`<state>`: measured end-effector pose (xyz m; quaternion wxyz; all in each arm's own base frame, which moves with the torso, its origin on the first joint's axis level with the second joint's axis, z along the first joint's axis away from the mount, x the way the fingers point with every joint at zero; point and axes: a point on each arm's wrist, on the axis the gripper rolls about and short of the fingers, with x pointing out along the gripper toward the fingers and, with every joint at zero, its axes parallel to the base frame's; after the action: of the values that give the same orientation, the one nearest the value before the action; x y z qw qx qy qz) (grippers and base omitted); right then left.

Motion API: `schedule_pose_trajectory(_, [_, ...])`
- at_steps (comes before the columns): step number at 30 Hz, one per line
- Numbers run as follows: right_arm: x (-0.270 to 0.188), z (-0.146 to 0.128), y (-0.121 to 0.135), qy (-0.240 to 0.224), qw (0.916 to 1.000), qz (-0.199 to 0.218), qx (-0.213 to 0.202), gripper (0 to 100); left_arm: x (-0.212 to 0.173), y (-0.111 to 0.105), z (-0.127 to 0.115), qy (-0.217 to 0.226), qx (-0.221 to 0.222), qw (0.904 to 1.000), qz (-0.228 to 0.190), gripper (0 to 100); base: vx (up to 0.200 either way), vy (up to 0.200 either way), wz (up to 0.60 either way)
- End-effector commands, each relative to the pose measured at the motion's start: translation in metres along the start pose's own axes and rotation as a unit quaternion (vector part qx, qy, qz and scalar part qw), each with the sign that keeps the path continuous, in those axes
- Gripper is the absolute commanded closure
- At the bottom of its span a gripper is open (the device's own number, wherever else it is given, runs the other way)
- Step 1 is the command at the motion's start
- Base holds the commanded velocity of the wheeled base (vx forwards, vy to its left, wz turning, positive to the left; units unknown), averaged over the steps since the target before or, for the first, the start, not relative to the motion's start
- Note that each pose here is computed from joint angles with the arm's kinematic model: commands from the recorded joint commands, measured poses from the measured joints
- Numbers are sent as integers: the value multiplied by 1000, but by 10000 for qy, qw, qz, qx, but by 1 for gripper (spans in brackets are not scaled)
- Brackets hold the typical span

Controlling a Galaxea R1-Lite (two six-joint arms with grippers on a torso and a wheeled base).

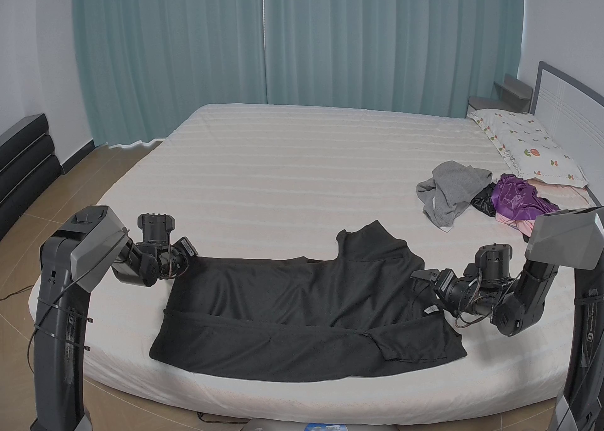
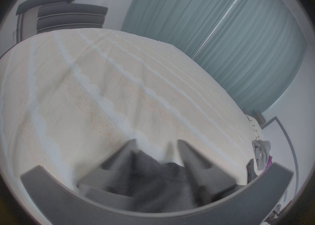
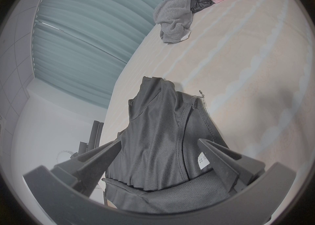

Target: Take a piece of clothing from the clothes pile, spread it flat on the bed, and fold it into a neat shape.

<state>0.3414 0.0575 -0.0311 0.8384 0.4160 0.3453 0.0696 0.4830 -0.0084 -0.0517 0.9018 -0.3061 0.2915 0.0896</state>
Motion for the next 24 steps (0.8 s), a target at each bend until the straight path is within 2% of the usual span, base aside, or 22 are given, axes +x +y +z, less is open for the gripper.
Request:
schedule_pose_trajectory(1, [2, 1, 0, -22, 10000, 23, 0, 0, -5, -2, 8, -117, -220, 9997, -13, 100, 0, 0, 0])
schedule_pose_trajectory(6, [4, 4, 1, -53, 10000, 28, -6, 0, -9, 5, 16, -302, -341, 9987, 228, 100, 0, 0, 0])
schedule_pose_trajectory(9, [9, 5, 3, -109, 9999, 13, -64, 0, -10, 6, 22, -562, -452, 9972, 203, 100, 0, 0, 0])
schedule_pose_trajectory(11, [16, 4, 7, -245, 9994, -11, -239, 0, -11, 3, 24, -725, -591, 9956, 112, 100, 0, 0, 0])
schedule_pose_trajectory(16, [30, 26, 29, -682, 9957, 37, -632, 0, -13, 4, 24, -776, -604, 9951, 77, 100, 0, 0, 0])
schedule_pose_trajectory(20, [47, 45, 48, -727, 9944, 86, -766, 0, -12, 4, 23, -751, -614, 9953, 69, 100, 0, 0, 0])
schedule_pose_trajectory(24, [72, 41, 61, -432, 9948, -114, -916, 0, -12, 4, 22, -719, -624, 9954, 66, 100, 0, 0, 0])
